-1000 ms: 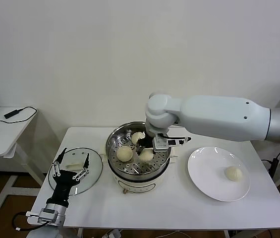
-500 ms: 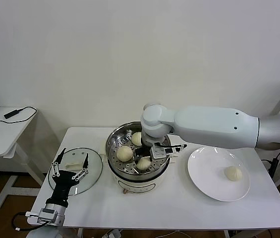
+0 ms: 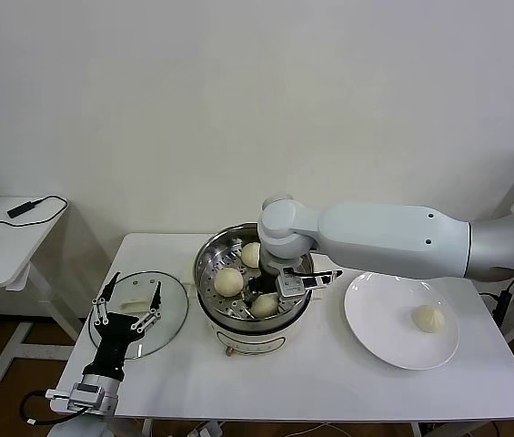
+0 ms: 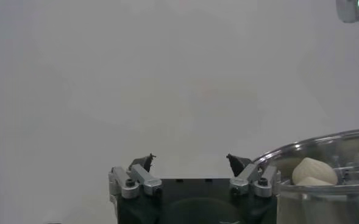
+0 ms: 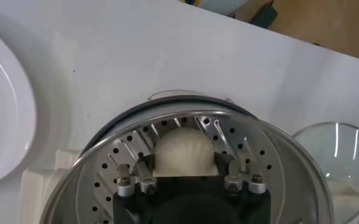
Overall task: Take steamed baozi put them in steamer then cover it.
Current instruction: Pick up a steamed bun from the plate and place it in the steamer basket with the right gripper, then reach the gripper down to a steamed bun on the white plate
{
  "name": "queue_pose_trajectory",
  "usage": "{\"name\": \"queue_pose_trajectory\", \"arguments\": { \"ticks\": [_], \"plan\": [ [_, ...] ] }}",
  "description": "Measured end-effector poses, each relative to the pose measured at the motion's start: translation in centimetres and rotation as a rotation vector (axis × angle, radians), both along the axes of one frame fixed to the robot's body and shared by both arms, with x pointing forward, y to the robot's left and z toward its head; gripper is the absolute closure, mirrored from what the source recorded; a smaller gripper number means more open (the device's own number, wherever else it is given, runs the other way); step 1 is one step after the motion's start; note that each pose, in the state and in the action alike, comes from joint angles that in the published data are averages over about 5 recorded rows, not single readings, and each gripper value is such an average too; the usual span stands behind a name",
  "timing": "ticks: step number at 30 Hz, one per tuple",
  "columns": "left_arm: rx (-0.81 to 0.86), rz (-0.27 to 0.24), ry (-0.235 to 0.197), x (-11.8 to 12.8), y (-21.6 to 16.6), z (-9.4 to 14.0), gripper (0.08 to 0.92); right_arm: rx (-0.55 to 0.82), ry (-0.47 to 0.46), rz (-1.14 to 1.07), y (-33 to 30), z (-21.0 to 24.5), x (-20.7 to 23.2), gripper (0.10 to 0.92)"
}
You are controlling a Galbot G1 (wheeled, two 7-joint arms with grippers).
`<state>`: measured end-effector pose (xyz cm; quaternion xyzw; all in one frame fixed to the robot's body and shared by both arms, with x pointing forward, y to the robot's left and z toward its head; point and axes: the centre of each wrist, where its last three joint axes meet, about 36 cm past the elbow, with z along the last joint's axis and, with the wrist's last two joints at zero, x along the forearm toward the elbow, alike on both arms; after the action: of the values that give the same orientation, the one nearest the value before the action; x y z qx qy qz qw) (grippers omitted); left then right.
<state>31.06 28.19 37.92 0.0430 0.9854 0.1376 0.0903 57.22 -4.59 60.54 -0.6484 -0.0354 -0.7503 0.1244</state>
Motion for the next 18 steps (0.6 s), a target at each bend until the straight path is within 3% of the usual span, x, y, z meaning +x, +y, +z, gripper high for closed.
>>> {"name": "queue_pose_trajectory", "arguments": {
  "ticks": [11,18],
  "plan": [
    [0.001,0.000,0.000,0.1,0.1,0.0,0.177,0.041,-0.026,-0.082,-1.4,4.2,1.8,0.200],
    [0.002,-0.002,0.000,0.1,0.0,0.0,0.177,0.136,-0.006,-0.414,-7.6,9.5,5.2,0.200]
  ]
}}
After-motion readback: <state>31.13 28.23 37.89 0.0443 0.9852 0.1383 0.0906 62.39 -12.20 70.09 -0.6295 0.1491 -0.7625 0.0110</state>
